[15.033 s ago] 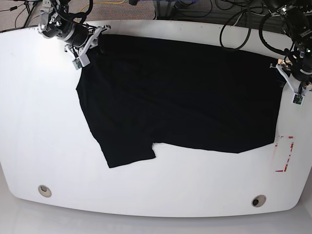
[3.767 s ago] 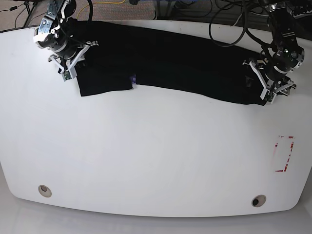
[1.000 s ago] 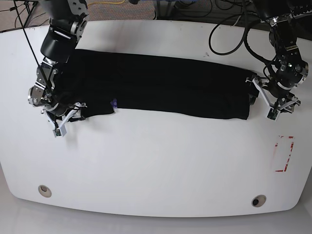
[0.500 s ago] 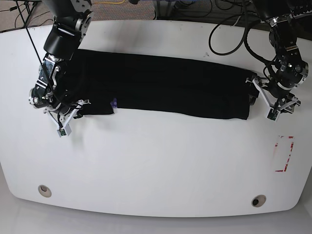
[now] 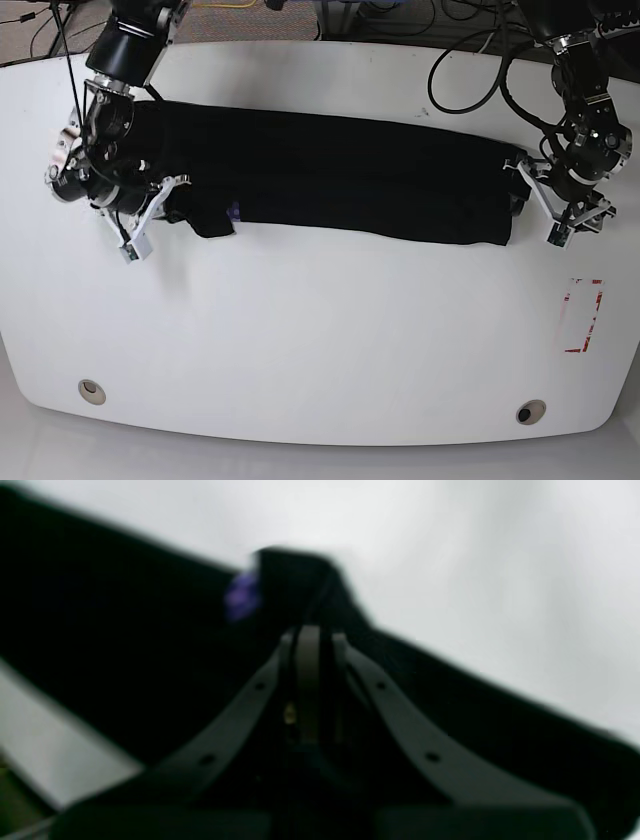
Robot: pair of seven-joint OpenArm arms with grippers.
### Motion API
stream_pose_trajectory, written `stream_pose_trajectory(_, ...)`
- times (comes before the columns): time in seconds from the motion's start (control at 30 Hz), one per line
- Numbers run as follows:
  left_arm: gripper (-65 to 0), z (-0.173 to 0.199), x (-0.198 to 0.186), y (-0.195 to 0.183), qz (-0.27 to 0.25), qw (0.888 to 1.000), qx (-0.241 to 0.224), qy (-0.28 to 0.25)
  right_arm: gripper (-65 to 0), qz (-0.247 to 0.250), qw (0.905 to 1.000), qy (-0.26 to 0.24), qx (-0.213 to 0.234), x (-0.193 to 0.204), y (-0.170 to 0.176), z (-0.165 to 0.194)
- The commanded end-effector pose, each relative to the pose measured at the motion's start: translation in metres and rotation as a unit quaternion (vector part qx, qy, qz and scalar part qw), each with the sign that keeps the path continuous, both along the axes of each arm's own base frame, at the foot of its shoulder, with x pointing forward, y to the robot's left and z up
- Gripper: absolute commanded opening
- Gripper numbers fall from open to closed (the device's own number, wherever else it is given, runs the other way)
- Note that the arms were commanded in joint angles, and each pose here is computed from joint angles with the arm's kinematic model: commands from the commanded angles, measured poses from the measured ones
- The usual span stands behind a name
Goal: Layout the t-shirt on the table in an organized manner, then fold the t-shirt properly
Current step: 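Regrasp the folded strip's ends with the left and right grippers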
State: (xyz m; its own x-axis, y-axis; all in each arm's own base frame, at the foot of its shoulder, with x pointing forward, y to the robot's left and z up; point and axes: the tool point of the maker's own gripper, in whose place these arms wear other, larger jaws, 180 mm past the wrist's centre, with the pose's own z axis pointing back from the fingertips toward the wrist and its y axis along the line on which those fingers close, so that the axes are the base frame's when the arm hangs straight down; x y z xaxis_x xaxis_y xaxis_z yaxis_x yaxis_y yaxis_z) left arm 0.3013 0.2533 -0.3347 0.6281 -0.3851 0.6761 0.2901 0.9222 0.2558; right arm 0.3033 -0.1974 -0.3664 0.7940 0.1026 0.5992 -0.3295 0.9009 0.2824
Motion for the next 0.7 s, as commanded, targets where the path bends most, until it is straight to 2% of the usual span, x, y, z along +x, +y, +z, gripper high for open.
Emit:
stream_pose_trajectory(0.0,-18.5,0.013,0.008,0.001,-0.004,1.000,0.002,-0.023,-65.0,0.021,0.9993,-0.019,0.023,-0.001,0.007,0.013)
stream_pose_trajectory(0.2,-18.5,0.013,0.008,0.001,-0.004,1.000,0.002,-0.023,-65.0,0.101,0.9907,0.004,0.090,-0.031,0.047,0.010)
stream_pose_trajectory(0.3,-18.5,0.013,0.008,0.000,-0.004,1.000,0.002,-0.023,-65.0,0.126,0.9861,0.020,0.106,-0.044,0.059,0.005)
stream_pose_trajectory(0.6,-18.5,0.013,0.008,0.000,-0.004,1.000,0.002,-0.022,-64.5,0.142,0.9823,0.050,0.112,-0.073,0.069,-0.007)
stream_pose_trajectory(0.67,-18.5,0.012,0.007,0.000,-0.004,1.000,0.002,-0.022,-61.4,0.145,0.9821,0.050,0.110,-0.077,0.070,-0.007)
